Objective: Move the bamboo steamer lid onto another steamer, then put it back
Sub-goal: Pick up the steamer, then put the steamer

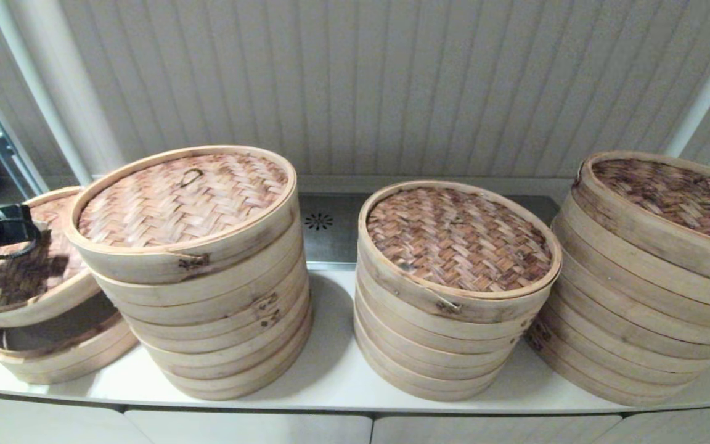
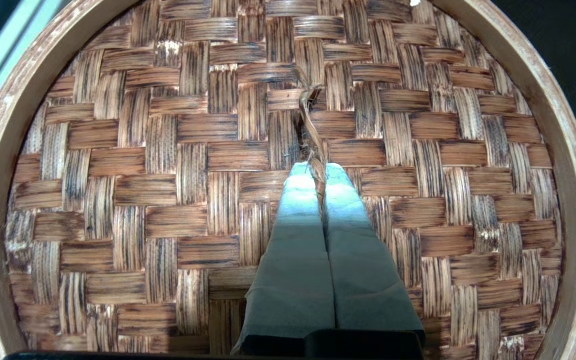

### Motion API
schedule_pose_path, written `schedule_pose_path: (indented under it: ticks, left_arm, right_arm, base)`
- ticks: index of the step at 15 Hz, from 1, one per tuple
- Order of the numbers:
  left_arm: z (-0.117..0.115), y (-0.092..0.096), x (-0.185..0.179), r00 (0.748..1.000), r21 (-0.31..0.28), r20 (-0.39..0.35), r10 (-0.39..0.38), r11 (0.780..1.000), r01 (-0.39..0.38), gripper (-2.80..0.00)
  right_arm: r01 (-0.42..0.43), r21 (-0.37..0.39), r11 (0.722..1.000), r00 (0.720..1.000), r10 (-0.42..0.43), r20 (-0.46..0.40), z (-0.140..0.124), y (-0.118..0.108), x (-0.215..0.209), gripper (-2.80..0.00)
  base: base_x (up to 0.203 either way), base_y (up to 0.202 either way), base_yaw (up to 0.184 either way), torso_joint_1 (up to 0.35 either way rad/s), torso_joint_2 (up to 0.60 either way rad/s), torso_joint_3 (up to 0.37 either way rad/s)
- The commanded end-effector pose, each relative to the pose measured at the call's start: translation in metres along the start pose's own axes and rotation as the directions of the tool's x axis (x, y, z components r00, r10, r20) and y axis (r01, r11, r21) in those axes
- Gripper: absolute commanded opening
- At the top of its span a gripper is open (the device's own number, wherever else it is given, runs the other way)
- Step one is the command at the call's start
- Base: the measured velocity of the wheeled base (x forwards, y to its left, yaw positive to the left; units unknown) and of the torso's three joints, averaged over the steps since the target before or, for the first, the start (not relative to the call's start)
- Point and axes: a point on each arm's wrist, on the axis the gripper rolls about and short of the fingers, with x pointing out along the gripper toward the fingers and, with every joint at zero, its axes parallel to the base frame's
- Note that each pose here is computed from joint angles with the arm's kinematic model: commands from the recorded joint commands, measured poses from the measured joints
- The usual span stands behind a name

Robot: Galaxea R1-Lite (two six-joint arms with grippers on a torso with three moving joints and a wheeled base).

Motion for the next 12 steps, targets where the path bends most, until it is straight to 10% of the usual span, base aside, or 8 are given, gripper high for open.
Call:
schedule_pose_path:
  ticks: [1, 12]
  left_arm:
    - [0.009, -0.003, -0.012, 0.999, 0.011, 0.039, 0.002, 1.000, -0.002, -2.80]
    - [0.066, -0.015, -0.067, 0.984, -0.003, 0.176, 0.018, 1.000, -0.018, -2.80]
  right_arm:
    - [-0.001, -0.001, 1.000, 1.000, 0.001, 0.002, 0.000, 0.000, 0.000, -2.80]
    - [0.000, -0.001, 1.000, 1.000, 0.000, 0.002, 0.000, 0.000, 0.000, -2.80]
  base:
    - [0.000, 0.000, 0.000, 0.000, 0.00, 0.000]
    - [0.000, 0.000, 0.000, 0.000, 0.00, 0.000]
